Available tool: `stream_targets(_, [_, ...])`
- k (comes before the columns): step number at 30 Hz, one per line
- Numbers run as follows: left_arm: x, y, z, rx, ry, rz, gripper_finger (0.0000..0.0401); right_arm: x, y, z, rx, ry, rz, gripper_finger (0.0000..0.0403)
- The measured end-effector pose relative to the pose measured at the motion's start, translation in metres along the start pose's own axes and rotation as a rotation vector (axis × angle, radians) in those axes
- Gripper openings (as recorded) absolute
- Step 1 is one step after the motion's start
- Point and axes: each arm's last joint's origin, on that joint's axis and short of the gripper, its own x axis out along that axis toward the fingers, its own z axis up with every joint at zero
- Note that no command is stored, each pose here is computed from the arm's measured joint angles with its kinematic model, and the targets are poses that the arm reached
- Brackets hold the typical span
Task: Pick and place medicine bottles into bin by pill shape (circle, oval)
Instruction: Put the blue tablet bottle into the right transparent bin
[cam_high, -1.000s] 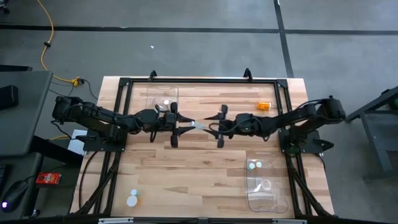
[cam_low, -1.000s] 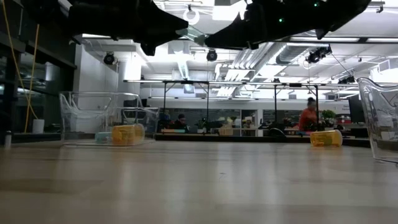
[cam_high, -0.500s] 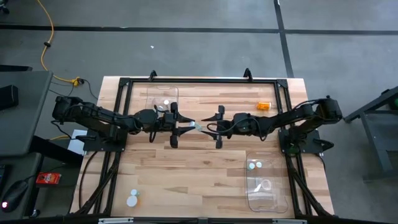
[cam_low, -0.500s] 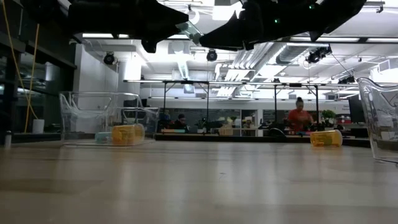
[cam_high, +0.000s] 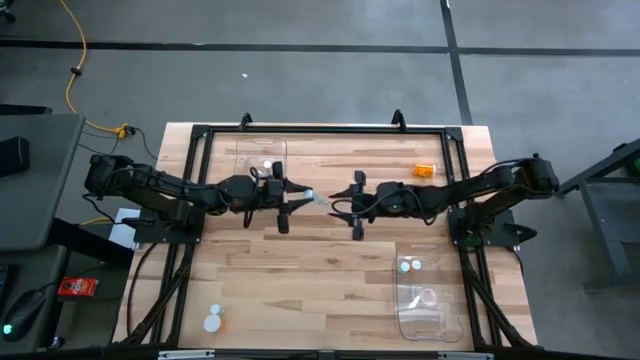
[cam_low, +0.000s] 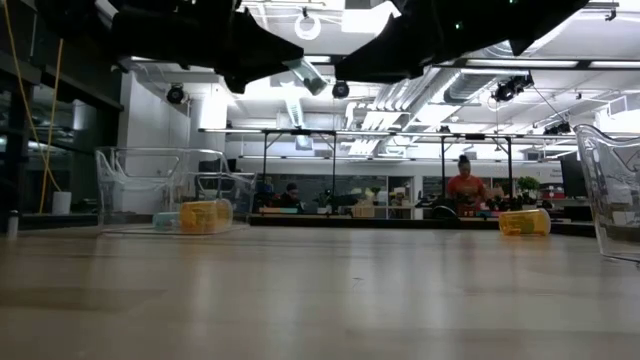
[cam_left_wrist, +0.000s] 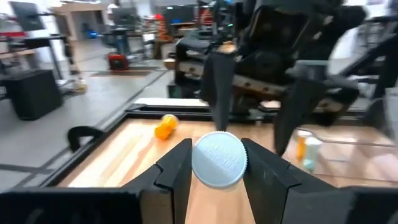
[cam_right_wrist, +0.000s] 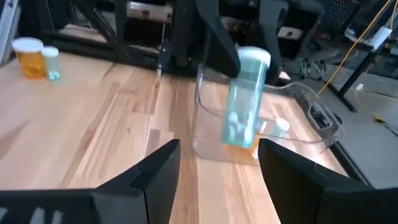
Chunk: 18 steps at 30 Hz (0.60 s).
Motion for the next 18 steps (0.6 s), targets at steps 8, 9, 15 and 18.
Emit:
stream_targets(8, [0.0, 0.001, 0.007, -0.059, -0.074, 0.031, 0.0113, -0.002, -0.005, 0.007, 0.021, -0.054, -0.11, 0.021])
stream_targets(9, [0.0, 0.001, 0.008, -0.073, -0.085, 0.04, 0.0113, -0.002, -0.005, 0.009, 0.024, -0.067, -0.118, 0.021])
stream_targets(15, [0.005, 0.001, 0.003, -0.103, -0.102, 0.065, 0.0113, -0.001, -0.003, 0.011, 0.004, -0.104, -0.121, 0.021])
stream_targets(18, [0.008, 0.0, 0.002, -0.122, -0.143, 0.061, 0.0113, 0.004, -0.002, 0.008, -0.003, -0.114, -0.125, 0.021])
